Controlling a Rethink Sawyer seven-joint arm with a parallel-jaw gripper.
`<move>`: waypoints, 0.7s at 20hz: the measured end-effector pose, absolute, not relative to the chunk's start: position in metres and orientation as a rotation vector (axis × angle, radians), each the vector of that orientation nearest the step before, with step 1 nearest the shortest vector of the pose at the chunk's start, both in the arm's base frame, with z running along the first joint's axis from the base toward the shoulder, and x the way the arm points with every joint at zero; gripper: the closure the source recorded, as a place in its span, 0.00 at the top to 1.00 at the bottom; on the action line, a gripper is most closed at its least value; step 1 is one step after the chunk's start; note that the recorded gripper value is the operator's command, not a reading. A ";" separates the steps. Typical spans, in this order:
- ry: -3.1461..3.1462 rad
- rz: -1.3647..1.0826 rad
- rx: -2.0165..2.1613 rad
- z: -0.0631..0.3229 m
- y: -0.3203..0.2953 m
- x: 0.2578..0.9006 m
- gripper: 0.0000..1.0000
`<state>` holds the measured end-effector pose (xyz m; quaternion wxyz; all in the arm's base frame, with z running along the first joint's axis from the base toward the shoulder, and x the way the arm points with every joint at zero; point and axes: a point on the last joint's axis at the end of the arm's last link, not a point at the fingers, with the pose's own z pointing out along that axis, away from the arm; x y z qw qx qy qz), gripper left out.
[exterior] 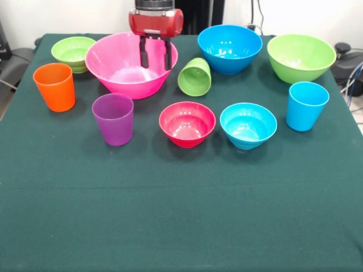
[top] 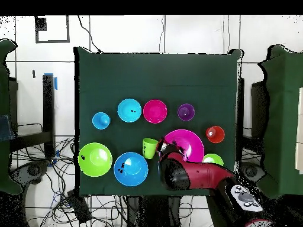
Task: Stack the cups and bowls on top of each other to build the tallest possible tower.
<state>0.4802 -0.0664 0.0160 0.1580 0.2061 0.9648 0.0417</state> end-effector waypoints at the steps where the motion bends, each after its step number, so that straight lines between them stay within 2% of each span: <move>1: 2.764 0.117 0.581 0.015 -0.064 0.479 1.00; 5: 2.783 0.119 0.524 0.012 -0.044 0.477 1.00; 14: 2.761 0.130 0.560 0.021 -0.054 0.488 1.00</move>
